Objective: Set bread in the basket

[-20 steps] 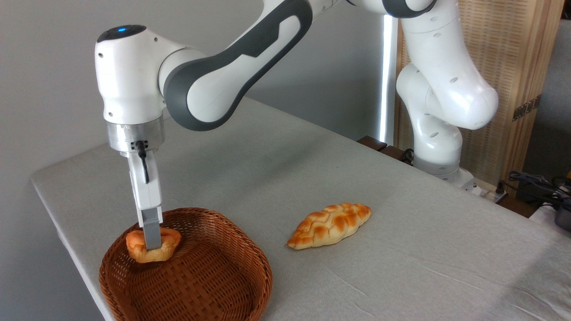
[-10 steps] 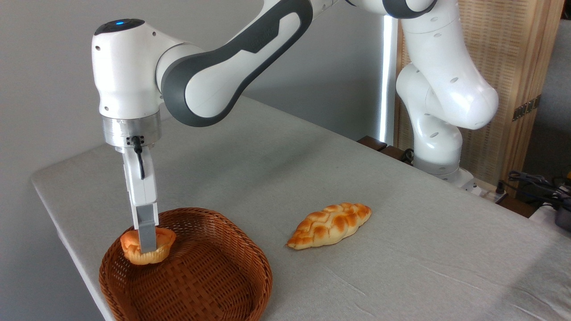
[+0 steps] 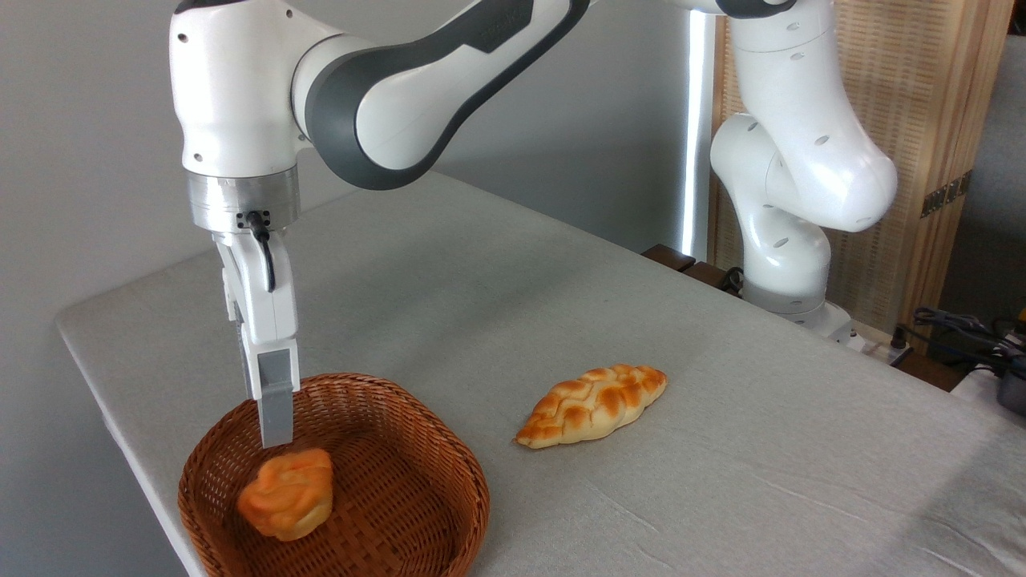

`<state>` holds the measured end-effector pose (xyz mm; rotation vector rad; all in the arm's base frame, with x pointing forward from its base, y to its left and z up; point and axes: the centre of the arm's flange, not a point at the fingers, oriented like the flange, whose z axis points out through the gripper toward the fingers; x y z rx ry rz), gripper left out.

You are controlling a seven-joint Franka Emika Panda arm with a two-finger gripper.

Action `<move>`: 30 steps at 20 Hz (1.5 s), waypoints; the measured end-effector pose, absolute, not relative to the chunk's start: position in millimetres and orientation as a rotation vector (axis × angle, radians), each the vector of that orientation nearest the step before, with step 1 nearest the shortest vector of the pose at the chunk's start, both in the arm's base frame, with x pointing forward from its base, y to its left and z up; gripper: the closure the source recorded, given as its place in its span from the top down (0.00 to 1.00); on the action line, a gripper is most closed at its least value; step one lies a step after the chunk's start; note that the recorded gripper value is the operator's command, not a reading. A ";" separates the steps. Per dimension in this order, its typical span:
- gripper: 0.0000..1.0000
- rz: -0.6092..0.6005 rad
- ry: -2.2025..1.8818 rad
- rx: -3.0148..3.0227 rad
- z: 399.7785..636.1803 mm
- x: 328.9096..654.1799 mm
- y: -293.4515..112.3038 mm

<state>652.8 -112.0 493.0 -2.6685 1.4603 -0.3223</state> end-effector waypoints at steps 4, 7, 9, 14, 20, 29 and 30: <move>1.00 -0.319 1.467 -2.669 493.1 651.8 -115.0; 1.00 -0.267 1.443 -2.702 509.6 642.3 -102.3; 1.00 -0.214 1.390 -2.749 537.3 626.0 -87.6; 1.00 -0.044 1.307 -2.840 600.1 564.3 -95.0; 1.00 -0.022 1.097 -2.939 625.1 559.6 -37.2; 1.00 -0.033 1.149 -2.934 628.1 561.2 -27.7; 1.00 -0.031 1.152 -2.933 627.5 561.5 -28.6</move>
